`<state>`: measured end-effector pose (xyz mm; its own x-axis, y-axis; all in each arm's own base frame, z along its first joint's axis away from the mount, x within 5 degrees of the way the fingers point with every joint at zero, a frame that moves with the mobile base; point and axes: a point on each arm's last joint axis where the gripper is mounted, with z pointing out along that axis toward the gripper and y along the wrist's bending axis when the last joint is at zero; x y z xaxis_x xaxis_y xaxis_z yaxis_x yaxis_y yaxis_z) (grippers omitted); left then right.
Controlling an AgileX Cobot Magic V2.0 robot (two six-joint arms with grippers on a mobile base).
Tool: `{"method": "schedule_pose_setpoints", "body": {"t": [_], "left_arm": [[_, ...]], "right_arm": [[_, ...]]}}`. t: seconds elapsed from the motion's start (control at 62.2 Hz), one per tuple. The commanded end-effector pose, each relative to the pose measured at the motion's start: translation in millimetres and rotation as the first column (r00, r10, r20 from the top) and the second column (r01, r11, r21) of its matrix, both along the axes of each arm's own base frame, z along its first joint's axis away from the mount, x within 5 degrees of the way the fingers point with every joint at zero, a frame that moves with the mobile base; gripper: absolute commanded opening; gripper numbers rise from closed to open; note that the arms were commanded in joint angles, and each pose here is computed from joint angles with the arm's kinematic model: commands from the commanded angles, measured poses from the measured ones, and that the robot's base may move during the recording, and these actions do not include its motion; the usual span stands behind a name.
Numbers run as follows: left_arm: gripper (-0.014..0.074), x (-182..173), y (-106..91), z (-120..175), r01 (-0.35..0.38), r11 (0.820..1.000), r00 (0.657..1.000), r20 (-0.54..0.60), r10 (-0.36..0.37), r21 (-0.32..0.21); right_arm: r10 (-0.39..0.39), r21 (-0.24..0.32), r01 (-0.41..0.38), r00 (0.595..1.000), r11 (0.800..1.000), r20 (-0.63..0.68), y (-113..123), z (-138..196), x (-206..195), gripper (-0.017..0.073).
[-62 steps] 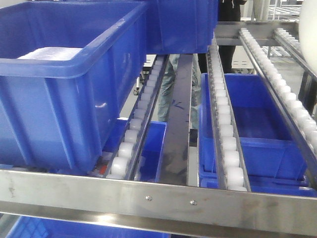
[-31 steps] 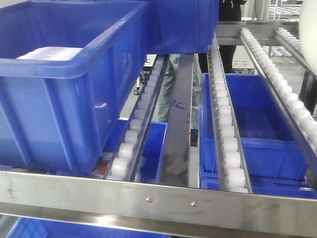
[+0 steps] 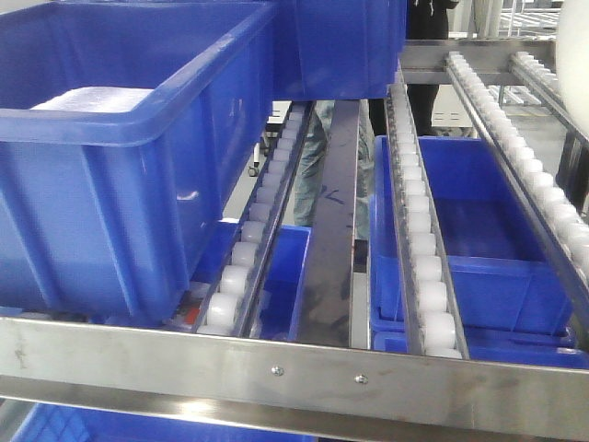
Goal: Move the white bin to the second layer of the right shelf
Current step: 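Raise the white bin with the right gripper above the second-layer rollers, then lower the white bin onto the second-layer rollers with the right gripper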
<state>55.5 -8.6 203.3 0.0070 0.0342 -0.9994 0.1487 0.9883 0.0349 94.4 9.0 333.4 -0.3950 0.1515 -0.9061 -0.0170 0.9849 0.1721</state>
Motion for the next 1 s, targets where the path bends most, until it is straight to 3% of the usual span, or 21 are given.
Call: {"method": "schedule_pose_setpoints", "body": {"t": [0.0,0.273,0.402,0.868,0.981], "left_arm": [[0.0085,0.3,0.0,-3.9,0.003,1.000,0.998,0.060,-0.002,-0.018],[0.0085,0.3,0.0,-3.9,0.003,1.000,0.998,0.060,-0.002,-0.018],[0.0085,0.3,0.0,-3.9,0.003,1.000,0.998,0.060,-0.002,-0.018],[0.0085,0.3,0.0,-3.9,0.003,1.000,0.998,0.060,-0.002,-0.018],[0.0085,0.3,0.0,-3.9,0.003,1.000,0.998,0.060,-0.002,-0.018]], "right_arm": [[-0.001,0.011,0.000,0.992,1.000,0.124,0.0,18.5,2.1,0.0057],[0.002,0.018,-0.005,0.983,1.000,0.185,0.7,23.9,4.8,0.0057],[0.004,0.022,-0.008,0.990,1.000,0.142,3.0,19.2,19.0,0.0057],[0.007,-0.007,-0.008,0.996,1.000,-0.092,16.6,10.5,126.5,0.0057],[0.007,-0.046,-0.013,0.992,0.999,-0.129,18.6,6.8,152.5,0.0057]]}}
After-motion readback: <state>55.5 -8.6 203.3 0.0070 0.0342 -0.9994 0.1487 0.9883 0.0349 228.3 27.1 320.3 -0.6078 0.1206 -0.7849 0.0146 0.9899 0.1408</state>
